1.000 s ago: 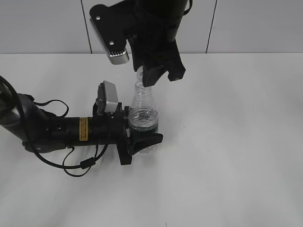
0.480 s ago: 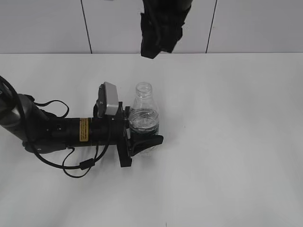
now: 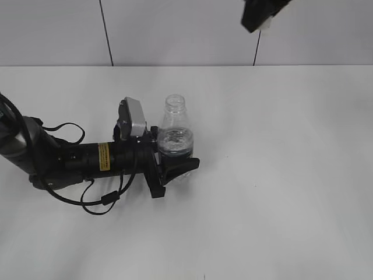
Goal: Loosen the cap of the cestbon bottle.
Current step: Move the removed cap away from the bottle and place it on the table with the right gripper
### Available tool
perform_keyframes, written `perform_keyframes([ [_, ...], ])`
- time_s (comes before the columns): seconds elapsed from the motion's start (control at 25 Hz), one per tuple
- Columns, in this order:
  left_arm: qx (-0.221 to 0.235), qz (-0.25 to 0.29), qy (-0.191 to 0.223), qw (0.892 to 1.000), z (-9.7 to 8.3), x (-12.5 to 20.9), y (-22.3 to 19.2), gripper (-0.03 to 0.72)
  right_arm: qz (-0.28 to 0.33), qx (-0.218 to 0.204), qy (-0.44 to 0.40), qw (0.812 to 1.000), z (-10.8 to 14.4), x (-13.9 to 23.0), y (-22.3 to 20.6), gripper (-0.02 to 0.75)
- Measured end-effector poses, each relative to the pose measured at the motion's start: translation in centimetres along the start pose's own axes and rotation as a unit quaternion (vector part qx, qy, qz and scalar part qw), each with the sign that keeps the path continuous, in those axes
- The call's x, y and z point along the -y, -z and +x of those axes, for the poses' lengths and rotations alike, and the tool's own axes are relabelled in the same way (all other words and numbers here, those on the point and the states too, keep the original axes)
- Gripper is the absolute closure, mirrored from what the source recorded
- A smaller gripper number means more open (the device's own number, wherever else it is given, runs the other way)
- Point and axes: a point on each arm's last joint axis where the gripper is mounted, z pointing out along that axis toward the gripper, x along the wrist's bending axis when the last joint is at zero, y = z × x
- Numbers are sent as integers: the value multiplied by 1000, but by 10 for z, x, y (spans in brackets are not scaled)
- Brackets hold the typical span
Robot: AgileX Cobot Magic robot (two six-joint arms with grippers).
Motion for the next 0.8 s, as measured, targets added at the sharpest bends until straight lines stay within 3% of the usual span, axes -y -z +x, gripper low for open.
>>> perform_keyframes([
  [0.16,-19,-1,7,1000,4,0,0,279,11,15,-93,996,-54,28,-4,445],
  [0.32,-26,-3,9,1000,5,0,0,279,61,-6,-161,985,-90,62,-44,445],
  [0.48,-30,-4,11,999,5,0,0,279,104,-20,-200,974,-102,97,-93,445],
  [0.8,-38,-5,13,999,7,0,0,279,87,7,-222,971,-103,130,-154,445],
])
